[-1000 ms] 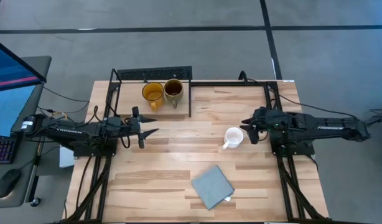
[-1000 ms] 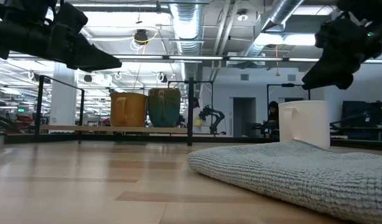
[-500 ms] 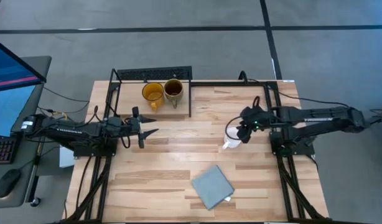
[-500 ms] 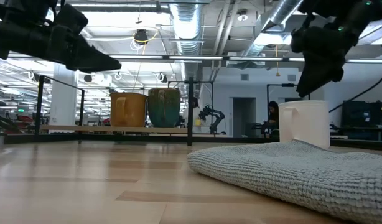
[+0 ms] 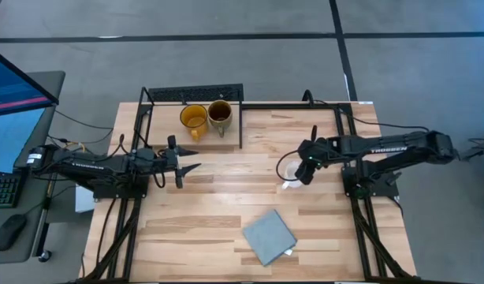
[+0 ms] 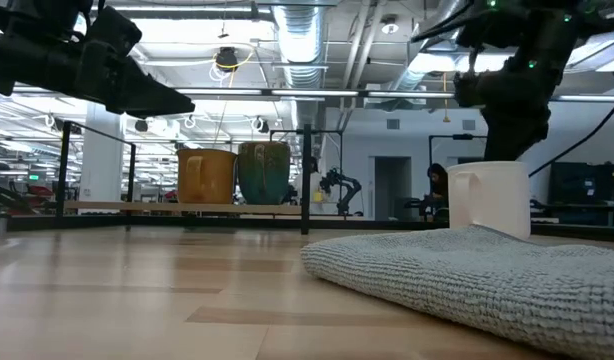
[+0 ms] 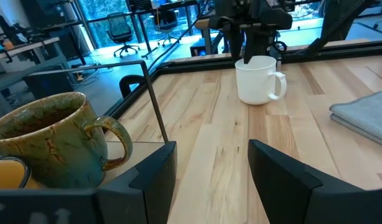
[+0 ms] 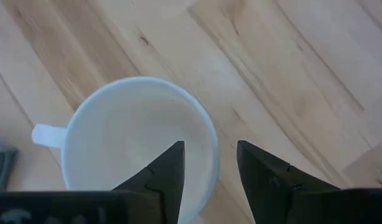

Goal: Stack small to large cups/mugs on shelf
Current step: Put the white mug on the shelf

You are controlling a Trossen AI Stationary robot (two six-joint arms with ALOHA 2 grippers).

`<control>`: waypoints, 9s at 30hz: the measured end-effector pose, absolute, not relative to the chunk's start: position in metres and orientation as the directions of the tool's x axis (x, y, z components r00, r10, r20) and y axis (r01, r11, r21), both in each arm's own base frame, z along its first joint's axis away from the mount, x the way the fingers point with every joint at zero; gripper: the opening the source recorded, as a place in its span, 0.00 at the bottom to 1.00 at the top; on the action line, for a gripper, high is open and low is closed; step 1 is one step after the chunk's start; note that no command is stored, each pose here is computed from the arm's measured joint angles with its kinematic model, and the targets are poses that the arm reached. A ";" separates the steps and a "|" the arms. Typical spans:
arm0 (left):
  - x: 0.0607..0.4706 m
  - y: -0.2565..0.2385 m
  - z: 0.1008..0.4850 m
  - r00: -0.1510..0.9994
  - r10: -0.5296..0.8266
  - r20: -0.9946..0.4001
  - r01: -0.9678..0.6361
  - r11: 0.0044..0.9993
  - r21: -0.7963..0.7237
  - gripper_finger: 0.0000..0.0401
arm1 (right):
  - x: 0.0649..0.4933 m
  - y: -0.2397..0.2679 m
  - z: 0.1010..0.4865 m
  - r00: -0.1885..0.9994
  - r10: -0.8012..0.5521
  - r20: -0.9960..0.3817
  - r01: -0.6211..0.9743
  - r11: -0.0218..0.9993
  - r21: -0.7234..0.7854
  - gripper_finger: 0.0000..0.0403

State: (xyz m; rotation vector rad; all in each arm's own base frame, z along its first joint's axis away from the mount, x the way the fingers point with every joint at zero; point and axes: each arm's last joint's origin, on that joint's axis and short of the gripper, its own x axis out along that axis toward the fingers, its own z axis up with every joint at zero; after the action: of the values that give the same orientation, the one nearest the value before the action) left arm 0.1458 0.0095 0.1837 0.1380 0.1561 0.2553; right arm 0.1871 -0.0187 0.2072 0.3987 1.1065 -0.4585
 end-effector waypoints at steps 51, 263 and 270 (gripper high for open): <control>0.145 0.011 0.179 0.940 0.290 -0.182 -0.262 0.952 0.159 0.47 | 0.418 0.011 0.250 0.415 0.014 -0.910 -0.104 0.994 -0.032 0.03; 0.144 0.006 0.170 0.951 0.136 -0.279 -0.172 0.979 -0.107 0.47 | 0.104 -0.026 0.204 0.999 -0.042 -0.004 0.042 0.999 -0.023 0.29; 0.146 0.006 0.180 0.975 0.132 -0.176 -0.148 0.985 -0.084 0.47 | 0.103 -0.026 0.194 0.996 -0.041 0.082 0.045 0.997 -0.057 0.29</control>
State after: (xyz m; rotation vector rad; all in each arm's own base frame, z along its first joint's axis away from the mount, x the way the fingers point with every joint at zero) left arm 0.1460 0.0060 0.1803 -0.0970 0.1709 0.1415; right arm 0.1031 -0.0259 0.1940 -0.0590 -0.0807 -0.0432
